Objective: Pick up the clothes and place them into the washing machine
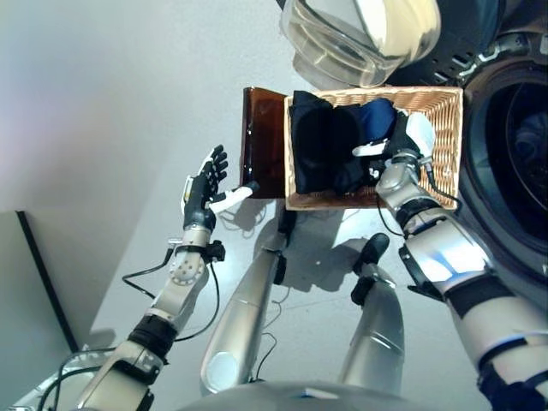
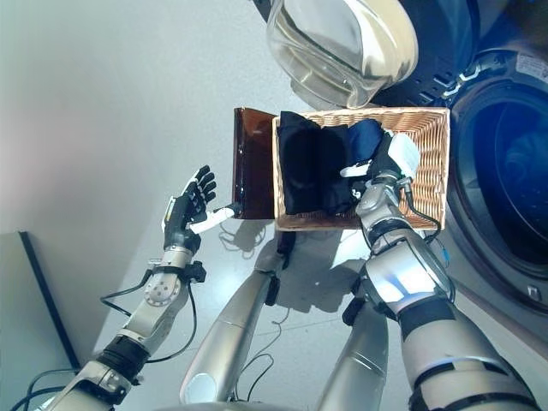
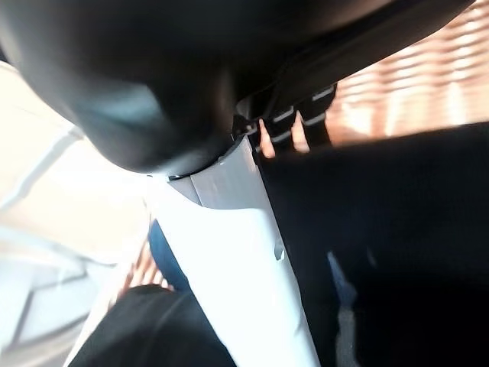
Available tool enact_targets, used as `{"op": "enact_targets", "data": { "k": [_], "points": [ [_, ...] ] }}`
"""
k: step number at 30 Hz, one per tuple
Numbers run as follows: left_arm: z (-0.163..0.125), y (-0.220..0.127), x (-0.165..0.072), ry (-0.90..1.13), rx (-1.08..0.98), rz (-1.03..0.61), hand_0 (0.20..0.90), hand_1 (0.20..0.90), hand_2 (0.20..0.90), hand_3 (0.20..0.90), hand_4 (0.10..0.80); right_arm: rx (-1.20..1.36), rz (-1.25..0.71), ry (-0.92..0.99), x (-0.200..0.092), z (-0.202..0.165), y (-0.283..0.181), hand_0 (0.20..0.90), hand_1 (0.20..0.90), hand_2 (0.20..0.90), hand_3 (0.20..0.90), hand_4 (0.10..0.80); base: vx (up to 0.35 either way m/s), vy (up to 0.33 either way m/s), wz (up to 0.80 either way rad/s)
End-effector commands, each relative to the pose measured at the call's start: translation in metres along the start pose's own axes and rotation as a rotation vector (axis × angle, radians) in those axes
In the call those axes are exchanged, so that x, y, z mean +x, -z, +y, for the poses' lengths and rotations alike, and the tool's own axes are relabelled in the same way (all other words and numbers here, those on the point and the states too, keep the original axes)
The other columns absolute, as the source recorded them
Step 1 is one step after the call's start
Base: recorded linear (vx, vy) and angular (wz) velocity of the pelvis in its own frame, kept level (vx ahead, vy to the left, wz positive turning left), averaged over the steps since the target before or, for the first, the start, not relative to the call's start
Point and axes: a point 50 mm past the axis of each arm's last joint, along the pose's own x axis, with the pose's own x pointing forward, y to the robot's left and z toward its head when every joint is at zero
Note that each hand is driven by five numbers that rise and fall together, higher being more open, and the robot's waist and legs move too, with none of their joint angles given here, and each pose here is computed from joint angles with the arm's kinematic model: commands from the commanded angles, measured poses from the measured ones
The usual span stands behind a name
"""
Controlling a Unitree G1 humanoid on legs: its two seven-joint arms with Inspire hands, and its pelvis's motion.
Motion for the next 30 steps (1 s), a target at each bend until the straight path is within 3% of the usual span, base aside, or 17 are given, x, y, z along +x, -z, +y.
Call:
{"op": "enact_targets", "data": {
  "k": [1,14,30],
  "points": [
    [-0.007,-0.034,-0.001,0.026,-0.052,-0.21,0.9,0.9,0.9,0.9,0.8,-0.149,0.031,0.091,0.01,-0.028,0.022,0.2,0.2,0.2,0.2,0.3,0.017,-0.035,-0.06],
    [-0.006,-0.029,-0.001,0.027,-0.014,-0.189,0.9,0.9,0.9,0.9,0.8,-0.143,0.058,0.105,0.007,-0.026,0.035,0.2,0.2,0.2,0.2,0.3,-0.001,-0.015,-0.01],
    [-0.004,-0.006,-0.008,0.032,-0.013,-0.084,0.9,0.9,0.9,0.9,0.8,0.035,0.082,0.027,-0.007,0.004,0.042,0.2,0.2,0.2,0.2,0.3,-0.007,0.001,-0.1]
  ]
}}
